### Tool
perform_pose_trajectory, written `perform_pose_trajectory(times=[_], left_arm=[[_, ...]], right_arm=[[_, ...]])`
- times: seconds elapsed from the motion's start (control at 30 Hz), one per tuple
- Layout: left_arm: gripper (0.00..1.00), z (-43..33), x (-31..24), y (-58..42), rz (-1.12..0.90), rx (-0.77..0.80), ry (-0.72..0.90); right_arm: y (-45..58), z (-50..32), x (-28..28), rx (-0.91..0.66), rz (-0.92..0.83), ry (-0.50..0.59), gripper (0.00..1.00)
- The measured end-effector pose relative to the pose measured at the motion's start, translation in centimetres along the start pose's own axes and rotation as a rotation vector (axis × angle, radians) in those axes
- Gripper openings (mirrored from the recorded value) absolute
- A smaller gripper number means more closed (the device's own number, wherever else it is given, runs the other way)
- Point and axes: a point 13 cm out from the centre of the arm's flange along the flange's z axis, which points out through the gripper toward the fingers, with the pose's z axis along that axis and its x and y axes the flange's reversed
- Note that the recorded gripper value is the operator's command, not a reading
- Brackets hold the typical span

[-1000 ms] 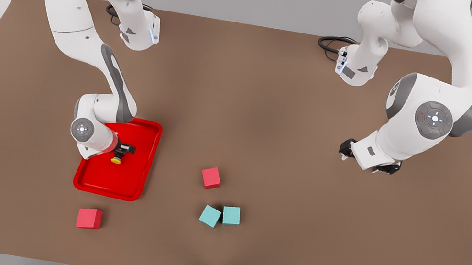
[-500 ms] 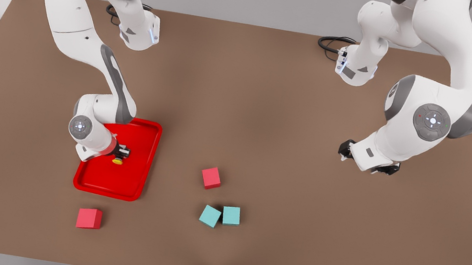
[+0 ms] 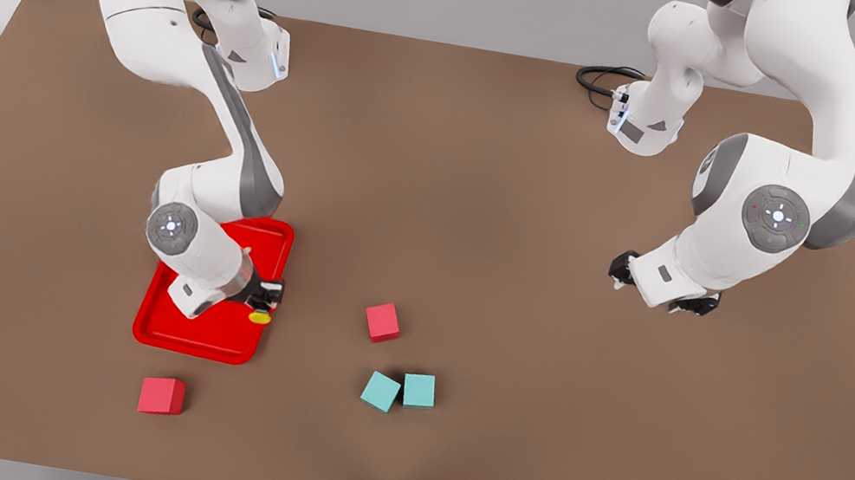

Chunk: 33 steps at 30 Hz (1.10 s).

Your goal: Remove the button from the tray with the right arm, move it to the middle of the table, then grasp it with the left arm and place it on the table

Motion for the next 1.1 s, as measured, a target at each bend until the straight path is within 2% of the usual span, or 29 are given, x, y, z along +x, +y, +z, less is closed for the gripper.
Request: perform_pose_trajectory(times=[0.13, 0.23, 0.47, 0.63, 0.73, 0.77, 0.8, 0.87, 0.9, 1.0, 1.1], left_arm=[[1.00, -0.1, 0.0, 0.0, -0.001, 0.000, -0.001], [1.00, 0.0, 0.0, 0.0, -0.001, 0.000, 0.000], [1.00, 0.6, -0.2, 0.0, -0.002, -0.001, 0.006], [1.00, 1.1, -0.4, 0.0, -0.002, -0.003, 0.011], [1.00, 1.6, -0.6, 0.0, -0.003, -0.004, 0.016], [1.00, 1.7, -0.6, 0.0, -0.003, -0.004, 0.015], [1.00, 1.7, -0.7, 0.0, -0.003, -0.004, 0.014], [1.00, 1.7, -0.7, 0.0, -0.003, -0.004, 0.013], [1.00, 1.8, -0.7, 0.0, -0.003, -0.004, 0.013], [1.00, 1.9, -0.8, 0.1, -0.004, -0.004, 0.013], [1.00, 1.9, -0.8, 0.1, -0.004, -0.004, 0.012]], right_arm=[[16.4, -1.3, 2.7, -0.040, -0.116, 0.005, 0.42], [23.9, 0.0, 4.0, -0.061, -0.104, 0.010, 0.42], [33.4, 9.4, 6.0, -0.087, 0.077, 0.065, 0.42], [35.2, 14.7, 8.6, -0.058, 0.205, 0.118, 0.43], [35.6, 16.3, 9.3, -0.037, 0.267, 0.113, 0.45], [35.8, 16.5, 9.5, -0.034, 0.284, 0.111, 0.55], [35.9, 16.7, 9.6, -0.032, 0.303, 0.109, 0.72], [35.9, 17.0, 9.6, -0.028, 0.340, 0.108, 0.75], [35.9, 17.1, 9.6, -0.026, 0.357, 0.106, 1.00], [35.7, 15.1, 8.3, -0.041, 0.408, 0.081, 1.00], [27.8, 1.9, -1.2, -0.120, 0.538, -0.039, 1.00]])
